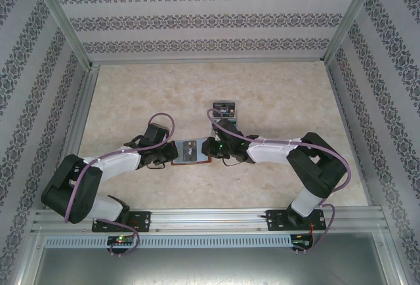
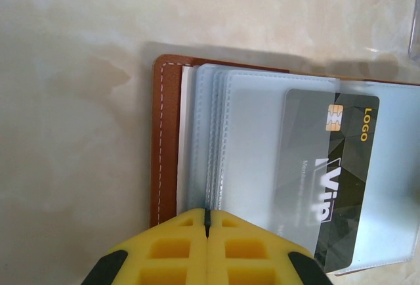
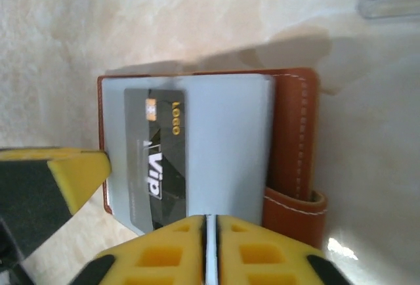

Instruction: Take the credit cards out of the card holder

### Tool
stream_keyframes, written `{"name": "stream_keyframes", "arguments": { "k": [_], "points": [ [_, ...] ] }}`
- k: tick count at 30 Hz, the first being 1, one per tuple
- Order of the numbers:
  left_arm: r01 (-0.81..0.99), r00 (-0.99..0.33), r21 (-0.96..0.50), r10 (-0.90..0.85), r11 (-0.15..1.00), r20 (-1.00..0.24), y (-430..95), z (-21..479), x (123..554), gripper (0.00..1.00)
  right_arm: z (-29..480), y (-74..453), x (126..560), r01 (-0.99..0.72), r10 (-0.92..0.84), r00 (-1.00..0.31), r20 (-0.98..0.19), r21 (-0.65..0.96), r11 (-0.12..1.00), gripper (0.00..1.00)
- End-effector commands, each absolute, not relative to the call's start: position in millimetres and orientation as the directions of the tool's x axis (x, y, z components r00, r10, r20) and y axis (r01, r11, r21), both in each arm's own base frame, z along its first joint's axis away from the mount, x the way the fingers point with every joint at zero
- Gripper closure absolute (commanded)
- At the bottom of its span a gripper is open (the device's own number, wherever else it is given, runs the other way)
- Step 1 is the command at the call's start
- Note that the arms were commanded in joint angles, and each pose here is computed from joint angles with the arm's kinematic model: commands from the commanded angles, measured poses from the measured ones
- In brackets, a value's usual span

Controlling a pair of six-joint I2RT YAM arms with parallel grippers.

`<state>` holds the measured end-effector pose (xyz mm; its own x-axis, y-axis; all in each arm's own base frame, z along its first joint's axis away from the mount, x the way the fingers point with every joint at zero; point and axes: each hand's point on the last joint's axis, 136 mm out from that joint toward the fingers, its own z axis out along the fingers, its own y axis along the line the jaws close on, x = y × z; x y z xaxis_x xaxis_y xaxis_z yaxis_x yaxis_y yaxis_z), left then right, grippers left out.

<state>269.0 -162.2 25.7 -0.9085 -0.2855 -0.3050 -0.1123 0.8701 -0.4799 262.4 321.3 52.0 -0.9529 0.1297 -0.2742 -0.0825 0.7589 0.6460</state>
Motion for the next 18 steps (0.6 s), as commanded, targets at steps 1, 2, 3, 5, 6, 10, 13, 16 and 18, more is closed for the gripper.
{"name": "stream_keyframes", "arguments": {
  "k": [1,2,3,5,6,10,13,16,18],
  "points": [
    [-0.140,-0.922,-0.426,-0.274,0.894,-0.273,-152,15,261,1.00,67,345,265,-0.172,0.058,-0.946,-0.319,0.646,0.744,0.80],
    [-0.139,-0.922,-0.427,-0.274,0.894,-0.273,-152,15,261,1.00,65,349,265,-0.176,0.048,-0.948,-0.316,0.642,0.746,0.78],
    [-0.137,-0.923,-0.429,-0.273,0.893,-0.271,-153,16,261,1.00,62,351,267,-0.174,0.042,-0.950,-0.310,0.636,0.752,0.77],
    [-0.136,-0.924,-0.430,-0.271,0.892,-0.269,-153,16,261,1.00,56,353,269,-0.167,0.037,-0.953,-0.301,0.624,0.763,0.75],
    [-0.135,-0.925,-0.429,-0.269,0.893,-0.268,-153,16,261,1.00,53,354,270,-0.165,0.033,-0.955,-0.296,0.618,0.769,0.74],
    [-0.136,-0.925,-0.428,-0.269,0.894,-0.268,-153,16,261,1.00,41,349,270,-0.151,0.027,-0.958,-0.287,0.577,0.803,0.72],
    [-0.133,-0.925,-0.429,-0.267,0.894,-0.270,-153,16,261,1.00,35,341,270,-0.139,0.029,-0.957,-0.289,0.543,0.828,0.71],
    [-0.130,-0.925,-0.429,-0.265,0.894,-0.271,-154,16,262,1.00,29,341,267,-0.137,0.021,-0.961,-0.277,0.539,0.831,0.70],
    [-0.130,-0.925,-0.430,-0.265,0.893,-0.271,-154,16,262,1.00,26,344,266,-0.141,0.012,-0.964,-0.266,0.546,0.826,0.70]
  ]
}}
